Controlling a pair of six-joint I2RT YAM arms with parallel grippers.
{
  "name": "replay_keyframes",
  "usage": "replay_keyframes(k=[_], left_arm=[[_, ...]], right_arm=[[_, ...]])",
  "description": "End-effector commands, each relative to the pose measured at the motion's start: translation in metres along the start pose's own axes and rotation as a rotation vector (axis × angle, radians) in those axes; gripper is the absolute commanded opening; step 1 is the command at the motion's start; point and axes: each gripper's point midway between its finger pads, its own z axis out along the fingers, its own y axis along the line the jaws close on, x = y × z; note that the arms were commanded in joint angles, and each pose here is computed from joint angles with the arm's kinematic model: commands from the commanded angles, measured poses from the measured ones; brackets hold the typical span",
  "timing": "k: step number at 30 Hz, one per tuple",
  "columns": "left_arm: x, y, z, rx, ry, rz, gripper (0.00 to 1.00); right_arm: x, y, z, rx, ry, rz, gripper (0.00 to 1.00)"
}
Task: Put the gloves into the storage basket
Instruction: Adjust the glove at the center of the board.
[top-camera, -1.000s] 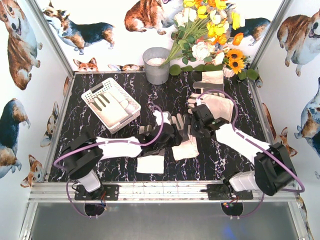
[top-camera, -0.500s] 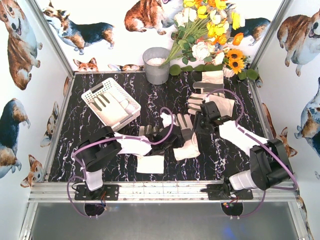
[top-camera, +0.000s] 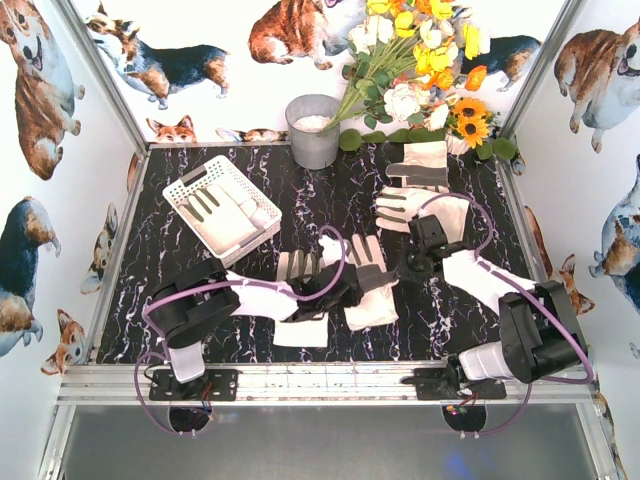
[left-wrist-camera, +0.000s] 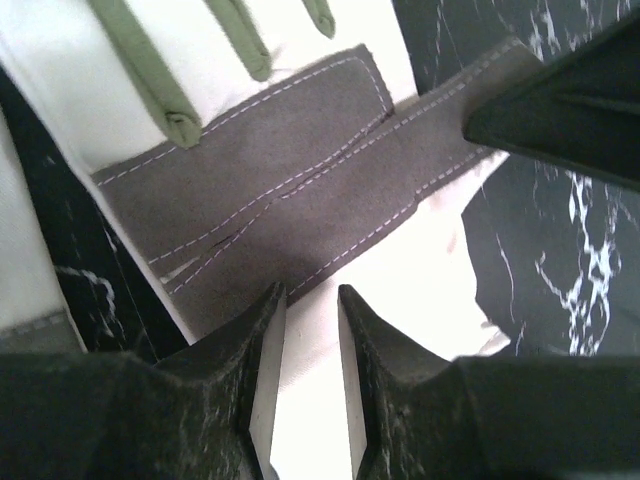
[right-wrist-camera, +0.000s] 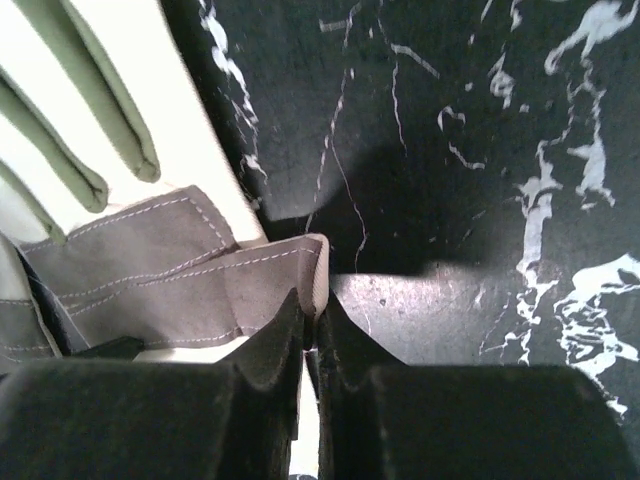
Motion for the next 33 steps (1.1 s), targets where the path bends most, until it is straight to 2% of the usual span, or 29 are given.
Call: replay_keyframes(k=[1,7,10,12,17,20,22,25,28,31,33], left_arm=[[0.045,0.022,-0.019,-0.057,0.108,0.112,0.23],[0.067,0.029,-0.040,-0.104,0.139,0.142,0.20],[0.073,0.044,-0.051,-0.133,0.132,0.141,0.20],[0.074,0.050,-0.055,-0.144,0.130,0.139,0.20],[0.070,0.042,-0.061,-0.120,0.119,0.156,0.22],[0.067,0.026,-0.062,-0.086,0.114,0.190,0.28],[0.057,0.006,-0.067,-0.035,0.097,0.196,0.31],[0.046,-0.023,-0.068,0.031,0.075,0.188,0.32],[0.040,-0.036,-0.068,0.059,0.059,0.179,0.31],[0.036,-0.042,-0.067,0.077,0.041,0.171,0.30],[0.034,-0.043,-0.065,0.078,0.034,0.172,0.30]], right_arm=[[0.011,-0.005,-0.003,0.006,0.017,0.028,0.00],[0.030,-0.031,-0.016,0.101,0.017,0.041,0.00],[0.035,-0.033,-0.024,0.091,0.006,0.045,0.00],[0.037,-0.033,-0.028,0.087,-0.001,0.044,0.08],[0.027,-0.028,-0.051,0.071,-0.024,0.011,0.37],[0.016,-0.012,-0.072,-0.006,-0.054,-0.040,0.48],[0.013,-0.001,-0.088,-0.059,-0.053,-0.062,0.51],[0.016,0.019,-0.106,-0.162,-0.024,-0.079,0.47],[0.032,0.041,-0.115,-0.293,0.057,-0.079,0.36],[0.053,0.055,-0.112,-0.373,0.155,-0.060,0.26],[0.065,0.054,-0.103,-0.367,0.188,-0.049,0.22]])
